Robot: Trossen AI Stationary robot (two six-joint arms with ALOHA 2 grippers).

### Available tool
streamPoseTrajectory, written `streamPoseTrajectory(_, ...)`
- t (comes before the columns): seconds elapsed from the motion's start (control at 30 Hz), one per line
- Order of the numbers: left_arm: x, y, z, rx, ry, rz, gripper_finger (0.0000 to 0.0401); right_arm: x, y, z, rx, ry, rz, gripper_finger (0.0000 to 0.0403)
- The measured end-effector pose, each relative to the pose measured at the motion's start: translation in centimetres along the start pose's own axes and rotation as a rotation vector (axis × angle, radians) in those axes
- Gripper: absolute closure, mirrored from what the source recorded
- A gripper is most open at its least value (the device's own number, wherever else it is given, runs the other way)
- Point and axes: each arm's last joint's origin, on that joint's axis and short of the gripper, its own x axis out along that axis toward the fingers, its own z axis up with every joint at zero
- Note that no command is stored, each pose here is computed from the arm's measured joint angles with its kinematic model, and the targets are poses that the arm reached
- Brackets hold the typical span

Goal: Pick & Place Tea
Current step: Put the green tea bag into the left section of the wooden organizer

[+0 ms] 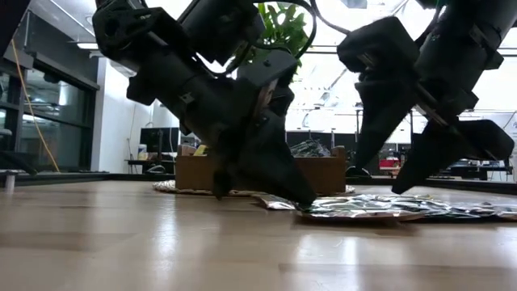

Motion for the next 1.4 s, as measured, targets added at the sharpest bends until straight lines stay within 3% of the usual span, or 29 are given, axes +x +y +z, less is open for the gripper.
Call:
streamPoseTrajectory(0.9,0.1,0.2,-0.3,-0.022,0.006,0.017,0.0401,2.2,0.2,-0.2,-0.034,-0.014,0.034,0.0157)
streamPoseTrajectory(1.4,0.1,0.3,-0.3,-0.024,0.011,0.015,0.0401,2.5,0.2,0.4,-0.062,-0.013,0.034,0.0314)
